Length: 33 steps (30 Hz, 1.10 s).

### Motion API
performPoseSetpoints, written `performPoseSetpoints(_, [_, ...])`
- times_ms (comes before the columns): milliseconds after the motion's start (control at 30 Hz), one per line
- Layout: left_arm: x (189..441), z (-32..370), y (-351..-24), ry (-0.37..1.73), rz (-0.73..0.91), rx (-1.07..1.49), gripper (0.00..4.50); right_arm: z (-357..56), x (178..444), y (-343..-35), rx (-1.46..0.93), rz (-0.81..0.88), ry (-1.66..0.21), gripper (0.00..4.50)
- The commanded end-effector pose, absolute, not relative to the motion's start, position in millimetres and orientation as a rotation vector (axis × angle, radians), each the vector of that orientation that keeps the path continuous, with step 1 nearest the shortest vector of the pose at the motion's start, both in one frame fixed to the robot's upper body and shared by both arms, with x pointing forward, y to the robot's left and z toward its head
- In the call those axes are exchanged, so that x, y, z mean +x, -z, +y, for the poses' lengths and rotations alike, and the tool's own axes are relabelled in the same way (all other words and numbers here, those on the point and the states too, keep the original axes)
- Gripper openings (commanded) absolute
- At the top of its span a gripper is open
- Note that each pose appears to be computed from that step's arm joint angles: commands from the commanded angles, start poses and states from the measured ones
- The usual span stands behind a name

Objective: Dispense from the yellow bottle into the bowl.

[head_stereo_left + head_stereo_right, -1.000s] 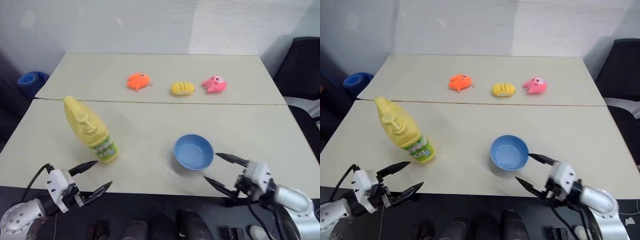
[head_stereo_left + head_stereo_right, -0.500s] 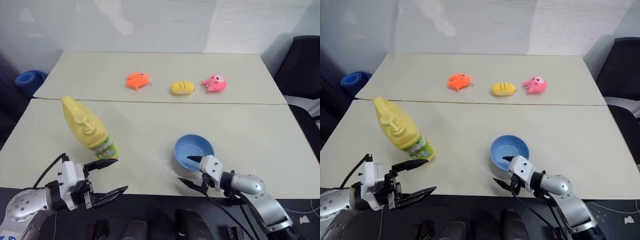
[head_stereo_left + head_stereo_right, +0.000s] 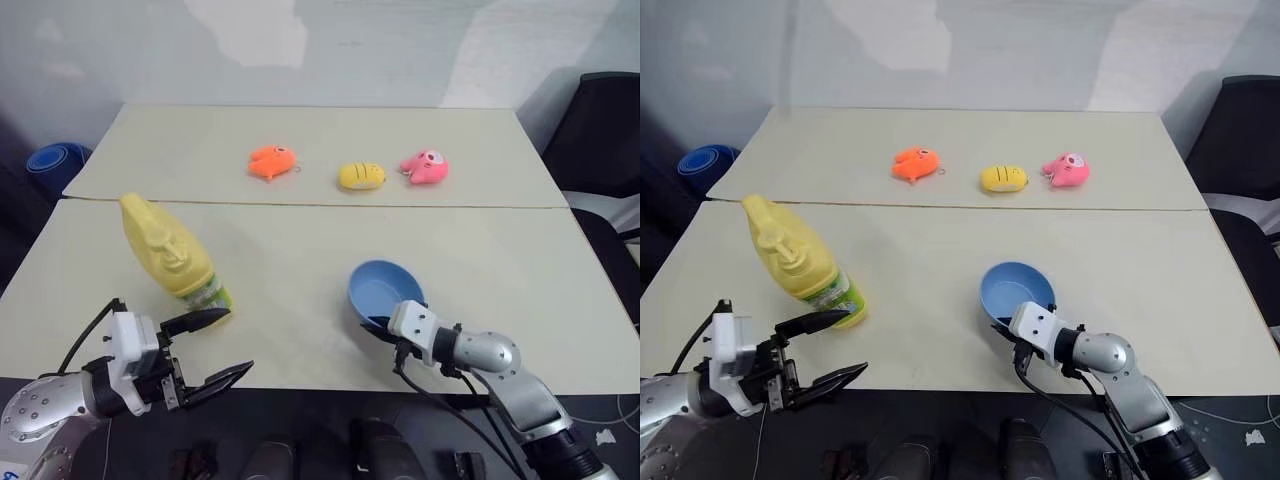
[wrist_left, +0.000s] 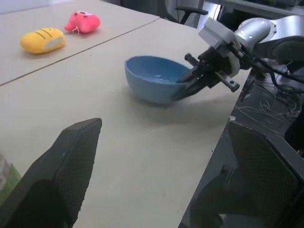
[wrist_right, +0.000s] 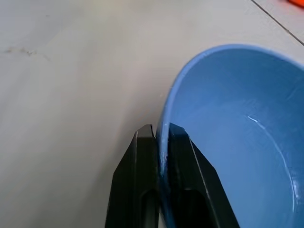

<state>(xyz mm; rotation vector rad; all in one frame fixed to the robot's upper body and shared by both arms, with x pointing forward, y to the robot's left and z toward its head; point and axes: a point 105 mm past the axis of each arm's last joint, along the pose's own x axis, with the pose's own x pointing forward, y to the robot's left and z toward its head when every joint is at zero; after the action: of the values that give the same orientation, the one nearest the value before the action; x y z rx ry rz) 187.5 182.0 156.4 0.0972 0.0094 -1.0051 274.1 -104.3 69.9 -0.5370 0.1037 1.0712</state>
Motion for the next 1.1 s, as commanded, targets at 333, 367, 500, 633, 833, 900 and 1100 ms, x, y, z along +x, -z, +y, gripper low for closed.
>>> performPoseSetpoints(333, [178.4, 197.4, -288.7, 0.929, -0.359, -0.205, 0.74, -49.5, 270.6, -164.7, -0.737, -0.134, -1.581, 0.00])
performPoseSetpoints(367, [184.2, 205.4, -296.8, 0.880, -0.398, -0.183, 0.44, -43.4, 268.8, -171.1, -0.758, -0.150, -1.639, 0.00])
performPoseSetpoints(500, [210.6, 235.1, -304.9, 0.701, -0.440, -0.027, 0.03, -22.1, 257.0, -191.2, -0.791, -0.202, -1.835, 0.00])
performPoseSetpoints(633, [230.2, 254.5, -292.6, 0.620, -0.381, 0.098, 0.03, -7.5, 249.6, -201.5, -0.785, -0.218, -1.948, 0.00])
performPoseSetpoints(833, [247.8, 248.7, -279.1, 0.660, -0.349, 0.141, 0.03, 15.5, 254.8, -215.4, -0.831, -0.200, -1.967, 0.00])
performPoseSetpoints(900, [252.1, 245.2, -277.0, 0.671, -0.339, 0.143, 0.03, 23.4, 254.9, -219.4, -0.842, -0.186, -1.967, 0.00])
performPoseSetpoints(1100, [258.8, 244.8, -273.2, 0.675, -0.325, 0.141, 0.03, 47.1, 255.8, -234.2, -0.902, -0.164, -1.955, 0.00])
